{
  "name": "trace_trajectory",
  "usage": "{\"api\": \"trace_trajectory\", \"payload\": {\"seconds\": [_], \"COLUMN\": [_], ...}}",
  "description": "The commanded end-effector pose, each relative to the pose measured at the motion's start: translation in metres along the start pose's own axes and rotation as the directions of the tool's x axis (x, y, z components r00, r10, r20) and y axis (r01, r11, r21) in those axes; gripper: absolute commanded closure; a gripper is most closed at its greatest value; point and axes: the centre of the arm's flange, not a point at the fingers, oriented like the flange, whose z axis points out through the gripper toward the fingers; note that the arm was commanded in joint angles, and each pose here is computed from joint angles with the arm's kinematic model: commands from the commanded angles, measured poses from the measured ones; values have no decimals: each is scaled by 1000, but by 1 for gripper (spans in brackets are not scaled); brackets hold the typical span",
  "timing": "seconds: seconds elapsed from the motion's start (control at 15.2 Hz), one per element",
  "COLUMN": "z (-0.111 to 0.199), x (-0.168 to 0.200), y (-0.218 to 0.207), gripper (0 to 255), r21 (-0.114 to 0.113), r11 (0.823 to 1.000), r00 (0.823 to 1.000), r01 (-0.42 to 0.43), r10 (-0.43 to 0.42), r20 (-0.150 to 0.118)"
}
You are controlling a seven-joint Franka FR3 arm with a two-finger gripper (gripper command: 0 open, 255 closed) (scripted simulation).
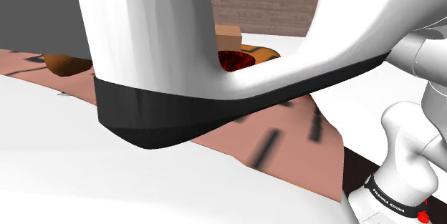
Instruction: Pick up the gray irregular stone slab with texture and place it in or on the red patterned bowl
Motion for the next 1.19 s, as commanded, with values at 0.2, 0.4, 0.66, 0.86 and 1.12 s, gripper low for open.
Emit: {"api": "trace_trajectory", "payload": {"seconds": [0.2,0.4,0.66,0.86,1.12], "z": [43,71,108,135,172], "x": [-17,-26,-39,-49,-62], "y": [43,69,105,132,167], "gripper": [255,255,255,255,255], "r21": [0,0,0,0,0], "r11": [1000,1000,1000,1000,1000], "r00": [1000,1000,1000,1000,1000], "r01": [0,0,0,0,0], "r10": [0,0,0,0,0], "r20": [0,0,0,0,0]}}
